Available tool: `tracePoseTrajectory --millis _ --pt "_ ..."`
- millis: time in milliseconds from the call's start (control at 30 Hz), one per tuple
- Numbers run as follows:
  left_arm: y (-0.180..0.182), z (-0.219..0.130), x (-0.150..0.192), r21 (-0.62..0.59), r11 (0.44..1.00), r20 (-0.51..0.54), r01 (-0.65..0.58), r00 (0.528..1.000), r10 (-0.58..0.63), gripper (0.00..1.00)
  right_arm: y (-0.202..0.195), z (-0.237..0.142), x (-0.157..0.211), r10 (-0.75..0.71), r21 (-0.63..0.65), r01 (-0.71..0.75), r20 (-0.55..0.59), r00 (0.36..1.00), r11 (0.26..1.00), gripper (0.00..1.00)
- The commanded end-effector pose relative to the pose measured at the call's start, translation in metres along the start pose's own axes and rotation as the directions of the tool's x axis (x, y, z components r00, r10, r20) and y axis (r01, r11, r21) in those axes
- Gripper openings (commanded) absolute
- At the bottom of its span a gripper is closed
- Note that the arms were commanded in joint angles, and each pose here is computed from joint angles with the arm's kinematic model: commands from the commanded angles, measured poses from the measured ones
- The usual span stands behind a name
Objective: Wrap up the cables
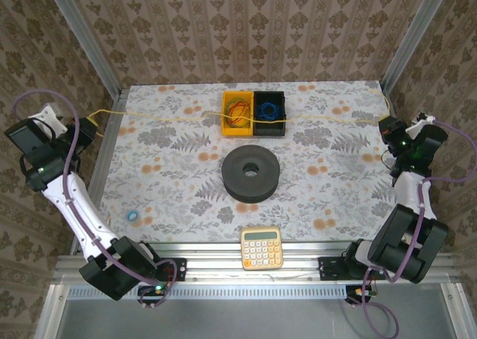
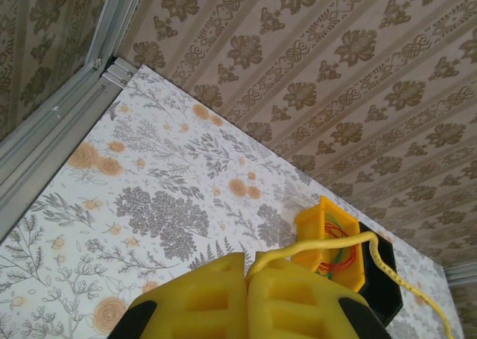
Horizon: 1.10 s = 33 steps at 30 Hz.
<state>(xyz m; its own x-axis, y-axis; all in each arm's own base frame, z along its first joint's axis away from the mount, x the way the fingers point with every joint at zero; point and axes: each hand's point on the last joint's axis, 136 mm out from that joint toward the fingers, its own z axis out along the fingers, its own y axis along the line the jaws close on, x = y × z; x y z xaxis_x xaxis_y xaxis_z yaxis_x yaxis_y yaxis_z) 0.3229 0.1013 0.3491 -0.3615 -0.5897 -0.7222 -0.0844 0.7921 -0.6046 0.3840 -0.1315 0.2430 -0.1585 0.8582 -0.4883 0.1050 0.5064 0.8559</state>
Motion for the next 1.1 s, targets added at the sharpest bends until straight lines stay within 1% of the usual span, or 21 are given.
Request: tracePoseTrajectory --millis 0,33,67,167,333,533,600,733,1067 --pt "0.021 -0.008 -0.038 -0.083 0.996 0.137 0.019 0.99 -0.008 0.0 -0.013 -0.009 -0.053 0.084 -0.052 -0.074 0.23 0.969 0.996 0.0" --pt "0.022 -0.009 -0.041 -0.093 0.996 0.143 0.018 0.99 -0.004 0.0 -0.011 -0.009 -0.056 0.101 -0.082 -0.083 0.245 0.964 0.993 0.0" --pt "0.023 -0.011 -0.043 -0.101 0.995 0.149 0.014 0.989 0.001 0.0 -0.021 -0.004 -0.055 0.134 -0.088 -0.116 0.243 0.961 0.989 0.0" --pt "0.026 -0.016 -0.051 -0.124 0.992 0.169 0.017 0.986 0.004 0.0 -0.027 0.0 -0.06 0.193 -0.155 -0.154 0.276 0.942 0.976 0.0" --pt "0.027 -0.028 -0.065 -0.147 0.989 0.214 0.028 0.977 0.005 0.0 -0.032 0.0 -0.07 0.263 -0.256 -0.182 0.333 0.905 0.949 0.0" --pt "0.022 -0.039 -0.077 -0.152 0.988 0.255 0.029 0.967 0.011 0.0 -0.032 -0.003 -0.079 0.264 -0.261 -0.17 0.381 0.886 0.95 0.0" --pt "0.026 -0.047 -0.082 -0.185 0.982 0.289 0.042 0.957 0.013 0.0 -0.029 -0.007 -0.082 0.262 -0.265 -0.163 0.399 0.879 0.95 0.0" --pt "0.028 -0.061 -0.089 -0.196 0.978 0.337 0.068 0.941 0.003 0.0 -0.027 -0.013 -0.086 0.267 -0.269 -0.159 0.43 0.863 0.95 0.0" --pt "0.02 -0.078 -0.098 -0.208 0.976 0.382 0.06 0.924 0.024 0.0 -0.023 -0.027 -0.09 0.278 -0.282 -0.16 0.453 0.847 0.946 0.0"
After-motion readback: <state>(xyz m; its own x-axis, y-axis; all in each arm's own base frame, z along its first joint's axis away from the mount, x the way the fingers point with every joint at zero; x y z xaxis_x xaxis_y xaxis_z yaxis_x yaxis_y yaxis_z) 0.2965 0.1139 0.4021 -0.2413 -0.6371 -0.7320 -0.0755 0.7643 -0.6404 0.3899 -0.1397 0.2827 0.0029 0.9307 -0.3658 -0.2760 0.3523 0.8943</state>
